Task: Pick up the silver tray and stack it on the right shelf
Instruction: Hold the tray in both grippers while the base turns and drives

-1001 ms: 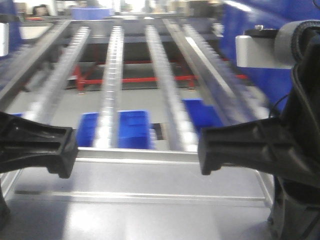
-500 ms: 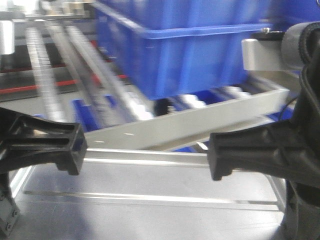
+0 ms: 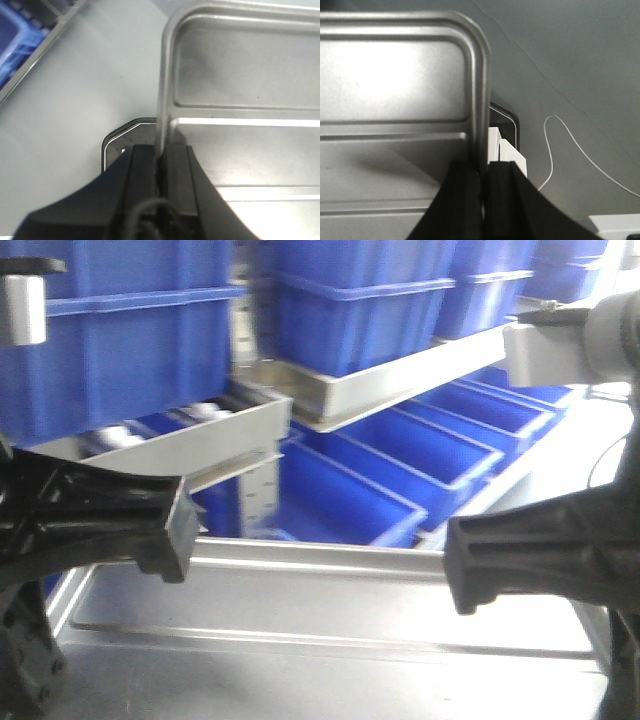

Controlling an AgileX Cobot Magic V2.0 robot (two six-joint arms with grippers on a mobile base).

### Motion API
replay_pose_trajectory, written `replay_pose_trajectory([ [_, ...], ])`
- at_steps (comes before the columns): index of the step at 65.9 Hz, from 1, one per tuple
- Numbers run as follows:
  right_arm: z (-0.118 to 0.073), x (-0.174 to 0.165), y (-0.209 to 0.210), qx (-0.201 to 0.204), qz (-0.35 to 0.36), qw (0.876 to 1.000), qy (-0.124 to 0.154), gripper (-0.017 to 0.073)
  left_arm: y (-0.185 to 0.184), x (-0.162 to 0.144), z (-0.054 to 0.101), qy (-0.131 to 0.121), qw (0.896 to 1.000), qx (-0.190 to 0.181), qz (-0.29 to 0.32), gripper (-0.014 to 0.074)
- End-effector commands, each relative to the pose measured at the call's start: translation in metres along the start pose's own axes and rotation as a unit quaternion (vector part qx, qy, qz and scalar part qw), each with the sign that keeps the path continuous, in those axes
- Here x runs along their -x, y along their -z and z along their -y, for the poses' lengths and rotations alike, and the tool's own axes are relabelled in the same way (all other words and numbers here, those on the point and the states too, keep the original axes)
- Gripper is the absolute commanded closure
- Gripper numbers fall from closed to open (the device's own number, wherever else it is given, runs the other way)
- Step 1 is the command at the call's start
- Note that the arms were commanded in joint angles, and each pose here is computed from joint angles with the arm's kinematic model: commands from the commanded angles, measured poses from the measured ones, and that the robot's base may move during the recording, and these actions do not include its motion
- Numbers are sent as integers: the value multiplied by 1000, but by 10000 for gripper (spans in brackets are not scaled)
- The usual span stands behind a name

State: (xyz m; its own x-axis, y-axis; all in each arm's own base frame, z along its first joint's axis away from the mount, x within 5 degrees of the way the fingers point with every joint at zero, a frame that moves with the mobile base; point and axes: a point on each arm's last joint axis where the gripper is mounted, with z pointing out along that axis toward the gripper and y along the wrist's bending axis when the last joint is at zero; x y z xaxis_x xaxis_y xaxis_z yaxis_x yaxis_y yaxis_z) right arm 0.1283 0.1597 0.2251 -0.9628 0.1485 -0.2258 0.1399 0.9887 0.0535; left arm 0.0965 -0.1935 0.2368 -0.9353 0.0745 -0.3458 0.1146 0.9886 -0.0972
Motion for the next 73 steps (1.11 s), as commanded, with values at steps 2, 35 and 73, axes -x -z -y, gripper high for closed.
replay_pose_trajectory([
  [2,13,3,10,-58,4,998,9,489,10,5,-5,-7,1000,21,16,694],
  [35,27,-3,13,-139,-25,990,7,489,10,5,-6,-7,999,28,14,694],
  [73,27,-3,13,-138,-25,990,7,489,14,-2,-30,-4,987,160,-21,694],
])
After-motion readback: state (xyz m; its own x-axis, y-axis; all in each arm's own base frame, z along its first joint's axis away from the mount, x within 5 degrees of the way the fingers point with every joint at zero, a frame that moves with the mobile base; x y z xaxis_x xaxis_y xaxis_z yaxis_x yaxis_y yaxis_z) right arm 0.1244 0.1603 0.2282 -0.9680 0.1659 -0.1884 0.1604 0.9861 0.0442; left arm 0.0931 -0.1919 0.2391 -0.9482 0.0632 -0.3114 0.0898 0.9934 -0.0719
